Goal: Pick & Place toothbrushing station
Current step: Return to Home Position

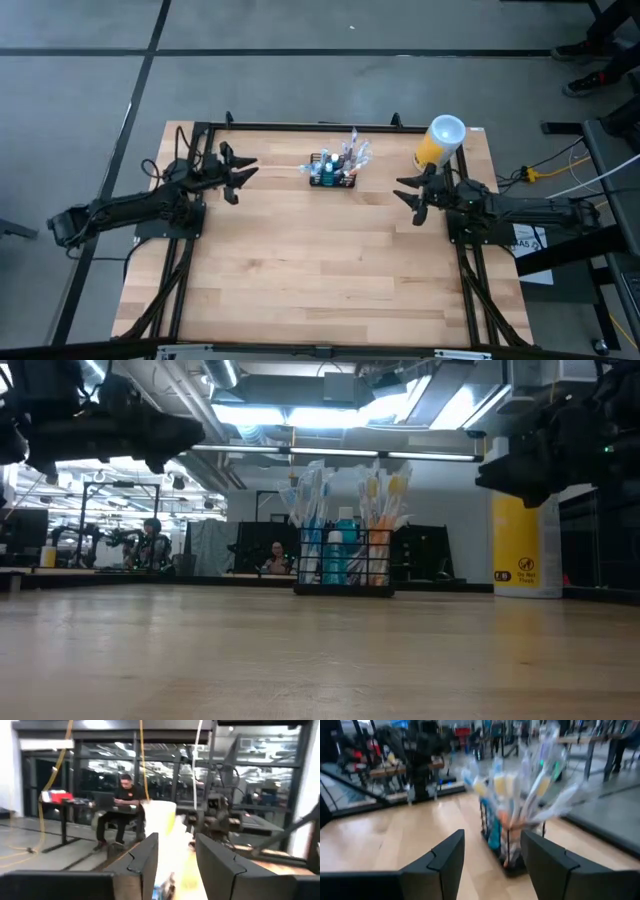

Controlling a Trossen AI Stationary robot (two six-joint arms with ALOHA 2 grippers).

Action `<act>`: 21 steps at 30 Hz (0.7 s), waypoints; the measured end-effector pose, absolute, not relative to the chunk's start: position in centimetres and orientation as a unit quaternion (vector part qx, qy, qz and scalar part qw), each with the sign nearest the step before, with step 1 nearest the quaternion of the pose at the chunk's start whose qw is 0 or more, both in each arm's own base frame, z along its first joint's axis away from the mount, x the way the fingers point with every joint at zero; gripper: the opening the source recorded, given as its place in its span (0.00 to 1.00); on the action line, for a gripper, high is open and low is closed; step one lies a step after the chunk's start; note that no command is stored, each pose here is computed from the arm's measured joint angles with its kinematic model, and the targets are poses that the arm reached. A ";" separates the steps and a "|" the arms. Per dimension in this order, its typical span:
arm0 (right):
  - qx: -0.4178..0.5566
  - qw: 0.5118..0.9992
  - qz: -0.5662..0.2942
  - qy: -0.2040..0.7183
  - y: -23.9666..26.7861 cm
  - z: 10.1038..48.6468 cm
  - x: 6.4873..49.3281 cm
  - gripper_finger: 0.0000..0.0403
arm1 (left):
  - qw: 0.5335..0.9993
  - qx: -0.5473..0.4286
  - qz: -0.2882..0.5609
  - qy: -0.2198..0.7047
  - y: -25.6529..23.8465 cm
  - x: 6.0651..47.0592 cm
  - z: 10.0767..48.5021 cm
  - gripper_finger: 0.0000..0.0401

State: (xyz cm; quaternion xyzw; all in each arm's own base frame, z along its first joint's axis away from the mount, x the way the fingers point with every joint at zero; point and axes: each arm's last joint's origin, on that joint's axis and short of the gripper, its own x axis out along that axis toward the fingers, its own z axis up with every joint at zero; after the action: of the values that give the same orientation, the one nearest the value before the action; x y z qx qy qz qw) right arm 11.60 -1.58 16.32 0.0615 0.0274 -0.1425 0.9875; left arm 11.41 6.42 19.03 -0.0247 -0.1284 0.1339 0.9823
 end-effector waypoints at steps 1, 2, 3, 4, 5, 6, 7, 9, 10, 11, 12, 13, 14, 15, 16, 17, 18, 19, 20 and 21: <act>0.058 0.988 -0.145 0.017 -1.6 16.5 11.4 0.49 | 0.984 -0.028 0.128 -0.122 6.4 11.3 19.0 0.31; 0.054 0.988 -0.147 0.010 -1.5 16.7 11.2 0.49 | 0.985 -0.034 0.125 -0.111 6.4 11.3 18.8 0.30; 0.048 0.987 -0.151 0.005 -1.5 16.8 11.0 0.49 | 0.987 -0.042 0.125 -0.096 6.4 11.4 18.4 0.30; 0.046 0.987 -0.154 0.002 -1.6 16.8 10.9 0.49 | 0.988 -0.052 0.124 -0.079 6.3 11.4 18.1 0.29; 0.045 0.986 -0.159 0.003 -1.6 16.8 10.7 0.49 | 0.988 -0.059 0.124 -0.066 6.1 11.5 17.8 0.29; 0.045 0.986 -0.163 0.007 -1.6 16.7 10.5 0.49 | 0.989 -0.063 0.120 -0.060 5.9 11.6 17.7 0.29; 0.046 0.985 -0.163 0.011 -1.6 16.6 10.3 0.49 | 0.989 -0.063 0.116 -0.061 5.6 11.8 17.7 0.29; 0.049 0.987 -0.156 0.005 -1.5 16.6 10.0 0.49 | 0.989 -0.056 0.123 -0.058 4.9 12.1 17.7 0.29; 0.049 0.988 -0.146 -0.006 -1.4 16.8 9.9 0.49 | 0.989 -0.052 0.130 -0.054 4.5 12.3 17.6 0.29; 0.047 0.989 -0.140 -0.014 -1.4 16.9 9.8 0.49 | 0.988 -0.046 0.136 -0.051 4.1 12.5 17.5 0.29; 0.043 0.989 -0.139 -0.019 -1.3 17.0 9.8 0.49 | 0.988 -0.038 0.142 -0.048 3.6 12.7 17.5 0.29; 0.036 0.989 -0.141 -0.023 -1.4 17.1 9.7 0.49 | 0.988 -0.029 0.146 -0.046 3.1 12.8 17.5 0.29; 0.032 0.989 -0.145 -0.025 -1.4 17.2 9.6 0.49 | 0.987 -0.018 0.152 -0.045 2.7 12.9 17.5 0.29; 0.025 0.989 -0.147 -0.025 -1.4 17.2 9.6 0.49 | 0.986 -0.009 0.158 -0.045 2.4 12.9 17.5 0.29; 0.021 0.989 -0.147 -0.024 -1.4 17.2 9.6 0.49 | 0.985 -0.001 0.165 -0.042 2.1 12.9 17.5 0.29; 0.019 0.989 -0.147 -0.023 -1.4 17.2 9.6 0.49 | 0.985 0.005 0.168 -0.040 1.9 13.0 17.5 0.29; 0.015 0.989 -0.145 -0.023 -1.4 17.2 9.6 0.49 | 0.986 0.008 0.164 -0.039 1.8 13.0 17.5 0.29; 0.013 0.990 -0.141 -0.022 -1.4 17.2 9.6 0.49 | 0.986 0.009 0.160 -0.039 1.7 13.0 17.5 0.29; 0.011 0.990 -0.136 -0.021 -1.3 17.1 9.6 0.49 | 0.987 0.010 0.157 -0.038 1.7 13.0 17.4 0.29; 0.010 0.991 -0.133 -0.020 -1.3 17.1 9.7 0.49 | 0.987 0.009 0.155 -0.035 1.7 13.0 17.4 0.29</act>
State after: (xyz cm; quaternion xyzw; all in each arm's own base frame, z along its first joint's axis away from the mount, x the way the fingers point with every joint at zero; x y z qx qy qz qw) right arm 9.66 -1.30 17.12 0.0096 -0.0199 -0.1327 0.9909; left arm 12.98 1.66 17.39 0.0091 -0.0347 0.1547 0.9873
